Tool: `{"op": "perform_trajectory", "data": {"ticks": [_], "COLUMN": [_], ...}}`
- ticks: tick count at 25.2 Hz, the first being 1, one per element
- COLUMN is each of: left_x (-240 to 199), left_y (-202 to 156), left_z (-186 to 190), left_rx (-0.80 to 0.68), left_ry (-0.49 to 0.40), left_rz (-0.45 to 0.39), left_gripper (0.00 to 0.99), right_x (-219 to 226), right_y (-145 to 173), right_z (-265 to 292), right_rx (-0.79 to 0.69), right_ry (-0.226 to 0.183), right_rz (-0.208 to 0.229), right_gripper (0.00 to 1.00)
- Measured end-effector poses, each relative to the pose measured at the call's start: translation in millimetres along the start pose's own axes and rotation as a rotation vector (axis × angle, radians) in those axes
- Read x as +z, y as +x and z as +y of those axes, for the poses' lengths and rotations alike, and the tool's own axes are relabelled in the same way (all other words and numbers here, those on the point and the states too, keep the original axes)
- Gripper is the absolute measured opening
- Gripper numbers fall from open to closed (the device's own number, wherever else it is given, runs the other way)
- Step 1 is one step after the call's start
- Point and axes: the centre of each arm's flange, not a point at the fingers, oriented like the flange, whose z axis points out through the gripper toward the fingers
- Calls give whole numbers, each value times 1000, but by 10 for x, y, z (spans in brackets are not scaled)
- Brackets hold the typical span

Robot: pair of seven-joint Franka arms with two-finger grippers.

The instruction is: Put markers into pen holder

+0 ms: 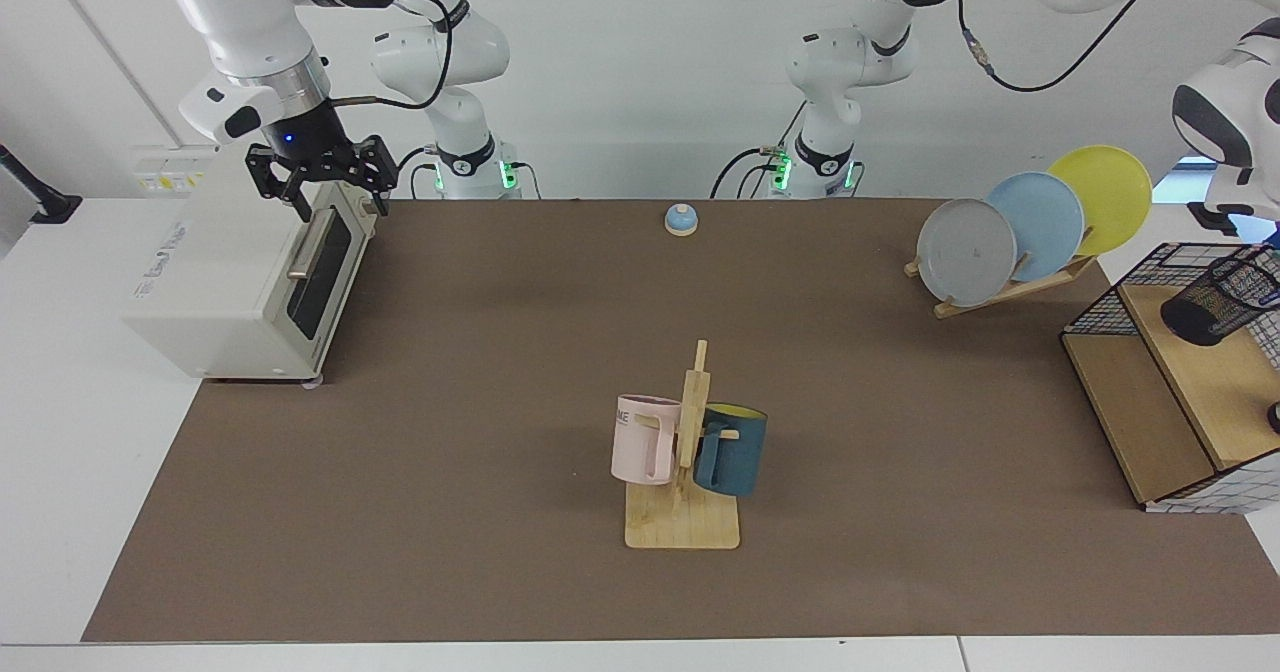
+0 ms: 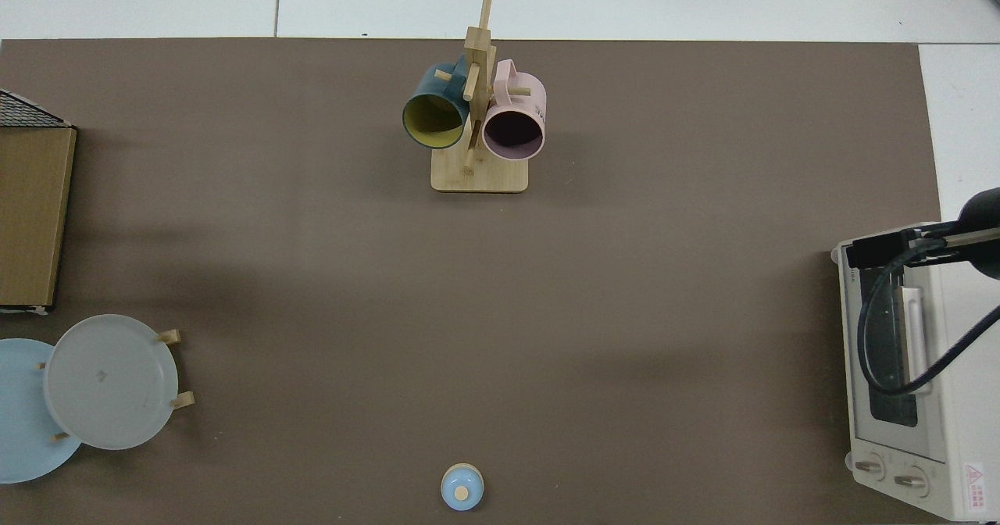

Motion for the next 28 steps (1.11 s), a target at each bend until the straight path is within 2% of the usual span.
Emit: {"op": "perform_trajectory", "data": {"ticks": [6, 10, 13, 19, 22, 25, 28], "left_x": [-175, -305, -331, -441, -503, -536, -606], "left_y": [533, 969, 1210, 1665, 1825, 1886, 1938], "left_z": [2, 24, 99, 231, 278, 311, 327], "left_rx": [-99, -207, -342, -557, -698, -849, -1010], "left_ry": [-54, -89, -157, -261, -352, -438, -498], "left_rz": [87, 183, 262, 355, 436, 461, 451], "left_gripper": [991, 991, 991, 991, 991, 991, 991], "right_x": [2, 2, 2, 1, 1, 1, 1], "right_y": [2, 3, 5, 5, 5, 5, 5], "right_z": [-4, -18, -39, -43, -40, -40, -40], "right_rx": [0, -3, -6, -7, -7, -7, -7], "right_ry": [2, 2, 2, 2, 2, 2, 2], "right_rz": [0, 0, 0, 0, 0, 0, 0], "right_gripper": [1000, 1000, 1000, 1000, 1000, 1000, 1000]}}
